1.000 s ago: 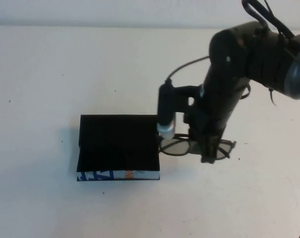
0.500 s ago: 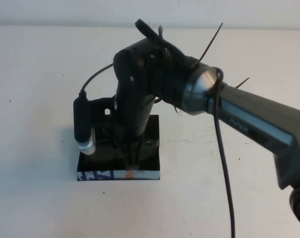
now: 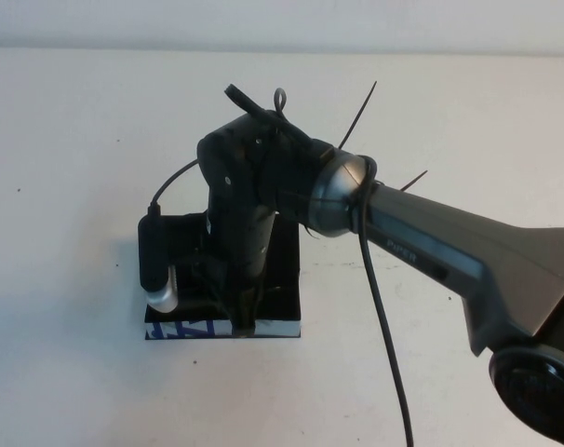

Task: Return glasses to glasses case
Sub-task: Place the glasses in the glasses case

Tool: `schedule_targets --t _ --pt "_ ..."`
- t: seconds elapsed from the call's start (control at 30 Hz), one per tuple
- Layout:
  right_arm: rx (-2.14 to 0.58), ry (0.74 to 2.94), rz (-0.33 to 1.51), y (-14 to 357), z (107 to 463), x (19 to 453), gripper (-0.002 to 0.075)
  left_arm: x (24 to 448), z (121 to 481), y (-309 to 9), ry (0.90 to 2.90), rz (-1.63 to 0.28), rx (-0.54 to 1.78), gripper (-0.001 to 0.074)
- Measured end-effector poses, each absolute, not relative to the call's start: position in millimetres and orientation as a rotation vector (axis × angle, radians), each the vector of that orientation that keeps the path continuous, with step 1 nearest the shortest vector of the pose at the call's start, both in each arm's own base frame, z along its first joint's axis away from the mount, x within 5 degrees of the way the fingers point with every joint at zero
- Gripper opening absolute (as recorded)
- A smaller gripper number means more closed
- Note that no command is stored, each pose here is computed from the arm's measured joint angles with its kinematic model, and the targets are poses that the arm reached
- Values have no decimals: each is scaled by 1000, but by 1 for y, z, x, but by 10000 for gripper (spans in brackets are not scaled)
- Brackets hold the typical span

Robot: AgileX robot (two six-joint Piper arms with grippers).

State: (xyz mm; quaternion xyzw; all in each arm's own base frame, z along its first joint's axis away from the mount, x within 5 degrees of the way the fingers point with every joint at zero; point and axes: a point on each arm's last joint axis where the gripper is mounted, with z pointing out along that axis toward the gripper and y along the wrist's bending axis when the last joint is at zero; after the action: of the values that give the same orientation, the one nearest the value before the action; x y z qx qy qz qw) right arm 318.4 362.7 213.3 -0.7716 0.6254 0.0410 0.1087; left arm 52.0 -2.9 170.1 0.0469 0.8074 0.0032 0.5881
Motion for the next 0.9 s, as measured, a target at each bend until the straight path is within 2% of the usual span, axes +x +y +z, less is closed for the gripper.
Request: schedule_targets --t 0.3,0.4,0.6,0.8,0.9 --pt "-2255 1854 157 363 212 318 67 52 170 -3 1881 7 109 -4" --pt "-2254 1855 163 364 212 318 132 52 170 -3 1881 7 109 -4" --pt "-2249 1864 153 363 212 320 356 52 170 -3 1881 7 109 -4" --pt "-2199 1881 112 358 225 323 402 52 170 -3 1881 7 109 -4" --pt "-2157 1860 84 355 246 322 405 52 170 -3 1881 7 109 -4"
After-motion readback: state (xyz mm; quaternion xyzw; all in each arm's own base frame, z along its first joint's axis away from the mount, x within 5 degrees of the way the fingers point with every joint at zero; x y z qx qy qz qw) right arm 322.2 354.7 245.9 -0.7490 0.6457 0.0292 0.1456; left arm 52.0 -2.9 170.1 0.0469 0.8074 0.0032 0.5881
